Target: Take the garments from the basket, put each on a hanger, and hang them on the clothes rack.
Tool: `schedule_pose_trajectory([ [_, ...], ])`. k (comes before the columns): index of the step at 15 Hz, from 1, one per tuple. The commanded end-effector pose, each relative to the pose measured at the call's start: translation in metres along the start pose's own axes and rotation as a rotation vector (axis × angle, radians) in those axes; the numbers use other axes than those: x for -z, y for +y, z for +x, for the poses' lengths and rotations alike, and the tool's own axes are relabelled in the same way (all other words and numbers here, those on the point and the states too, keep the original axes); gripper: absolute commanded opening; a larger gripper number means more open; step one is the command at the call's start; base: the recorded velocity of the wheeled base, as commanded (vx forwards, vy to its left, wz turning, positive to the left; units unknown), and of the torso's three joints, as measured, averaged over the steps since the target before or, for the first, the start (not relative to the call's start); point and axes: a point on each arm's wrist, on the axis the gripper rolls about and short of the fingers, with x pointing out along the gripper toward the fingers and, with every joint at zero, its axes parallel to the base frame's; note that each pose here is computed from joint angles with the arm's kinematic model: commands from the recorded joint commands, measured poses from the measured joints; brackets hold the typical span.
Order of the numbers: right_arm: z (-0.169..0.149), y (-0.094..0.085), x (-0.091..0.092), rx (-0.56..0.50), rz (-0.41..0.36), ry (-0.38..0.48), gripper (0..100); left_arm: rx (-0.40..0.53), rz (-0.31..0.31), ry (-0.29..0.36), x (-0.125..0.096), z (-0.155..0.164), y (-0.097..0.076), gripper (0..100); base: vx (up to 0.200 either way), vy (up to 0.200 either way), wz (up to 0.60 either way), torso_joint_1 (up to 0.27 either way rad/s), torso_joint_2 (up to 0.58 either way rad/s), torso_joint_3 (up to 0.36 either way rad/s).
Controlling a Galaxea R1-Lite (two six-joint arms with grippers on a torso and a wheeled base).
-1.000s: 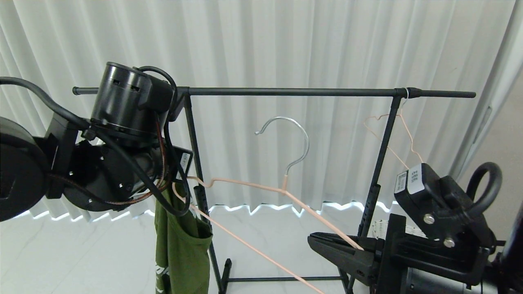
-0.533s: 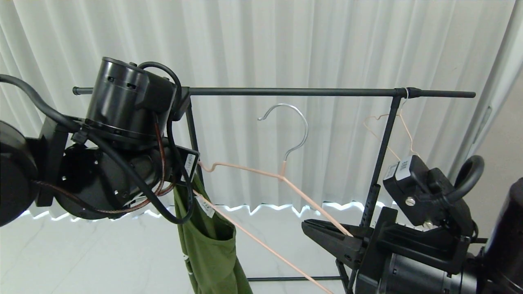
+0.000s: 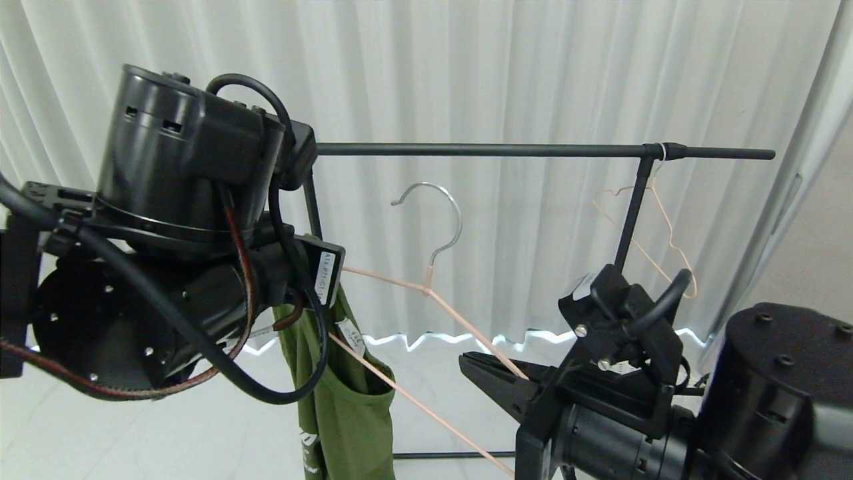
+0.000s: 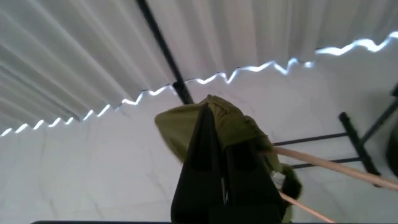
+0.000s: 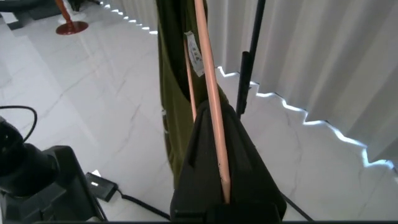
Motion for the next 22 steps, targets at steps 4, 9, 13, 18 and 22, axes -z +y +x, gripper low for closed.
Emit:
schedule_pose_trajectory([
  [4, 0.035, 0.002, 0.015, 0.008, -0.002, 0.038, 0, 0.181, -0.048, -0.073, -0.004, -0.037, -0.015, 0, 0.0, 0.0, 0.0, 0.0, 0.0, 0.0],
  [9, 0.049, 0.004, 0.012, 0.043, 0.001, 0.016, 0, 0.235, -0.08, -0.093, -0.004, -0.05, -0.017, 0, 0.0, 0.0, 0.0, 0.0, 0.0, 0.0],
  [13, 0.04, 0.005, -0.004, 0.085, 0.017, -0.061, 0, 0.241, -0.053, -0.057, 0.016, -0.05, -0.013, 0, 0.0, 0.0, 0.0, 0.0, 0.0, 0.0],
  [18, 0.025, 0.006, -0.022, 0.125, 0.024, -0.132, 0, 0.264, -0.047, -0.071, 0.019, -0.052, -0.017, 0, 0.0, 0.0, 0.0, 0.0, 0.0, 0.0],
  [22, 0.012, 0.006, -0.037, 0.157, -0.002, -0.188, 0, 0.298, -0.035, -0.078, 0.02, -0.057, -0.021, 100, 0.0, 0.0, 0.0, 0.0, 0.0, 0.0],
])
